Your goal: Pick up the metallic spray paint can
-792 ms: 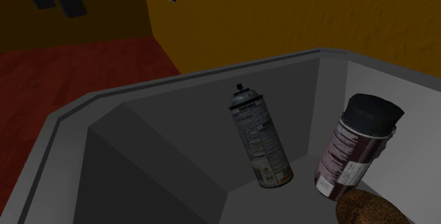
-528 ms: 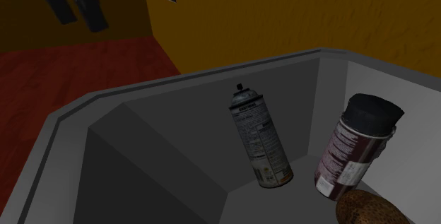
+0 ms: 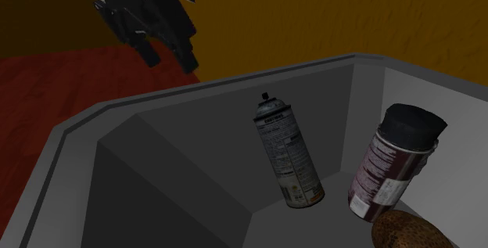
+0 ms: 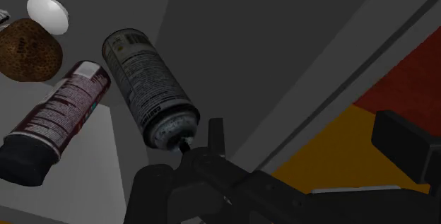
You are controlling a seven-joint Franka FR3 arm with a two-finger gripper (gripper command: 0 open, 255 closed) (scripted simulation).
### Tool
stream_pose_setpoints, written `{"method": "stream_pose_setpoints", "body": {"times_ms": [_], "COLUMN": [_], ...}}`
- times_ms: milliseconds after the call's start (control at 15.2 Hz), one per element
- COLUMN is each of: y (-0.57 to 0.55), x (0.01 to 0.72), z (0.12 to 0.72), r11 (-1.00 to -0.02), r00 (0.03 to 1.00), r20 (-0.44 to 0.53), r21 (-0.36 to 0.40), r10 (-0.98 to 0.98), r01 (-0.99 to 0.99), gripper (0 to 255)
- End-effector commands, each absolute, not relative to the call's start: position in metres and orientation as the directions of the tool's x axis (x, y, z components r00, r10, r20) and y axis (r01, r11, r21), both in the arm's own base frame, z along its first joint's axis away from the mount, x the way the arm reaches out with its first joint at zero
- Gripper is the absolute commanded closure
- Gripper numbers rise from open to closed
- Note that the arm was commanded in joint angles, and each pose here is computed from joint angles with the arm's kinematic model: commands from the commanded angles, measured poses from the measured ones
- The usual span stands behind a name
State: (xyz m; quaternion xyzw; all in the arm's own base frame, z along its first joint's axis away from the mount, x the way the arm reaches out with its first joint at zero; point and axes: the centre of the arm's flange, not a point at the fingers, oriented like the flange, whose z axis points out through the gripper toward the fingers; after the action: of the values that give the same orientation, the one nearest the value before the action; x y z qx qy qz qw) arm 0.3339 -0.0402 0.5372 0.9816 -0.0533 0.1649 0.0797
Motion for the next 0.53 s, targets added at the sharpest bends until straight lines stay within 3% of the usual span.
{"method": "stream_pose_setpoints", "body": {"times_ms": [0, 462], "y": [-0.054, -0.105], "x": [0.342, 0.375], "z": [0.525, 0.484], "r11": [-0.974, -0.939], "r00": [0.921, 0.846], "r20": [0.384, 0.532], "r21": [0.173, 0.275], "r10": [-0.068, -0.029], "r01": [-0.144, -0.205], "gripper": [0, 0]}}
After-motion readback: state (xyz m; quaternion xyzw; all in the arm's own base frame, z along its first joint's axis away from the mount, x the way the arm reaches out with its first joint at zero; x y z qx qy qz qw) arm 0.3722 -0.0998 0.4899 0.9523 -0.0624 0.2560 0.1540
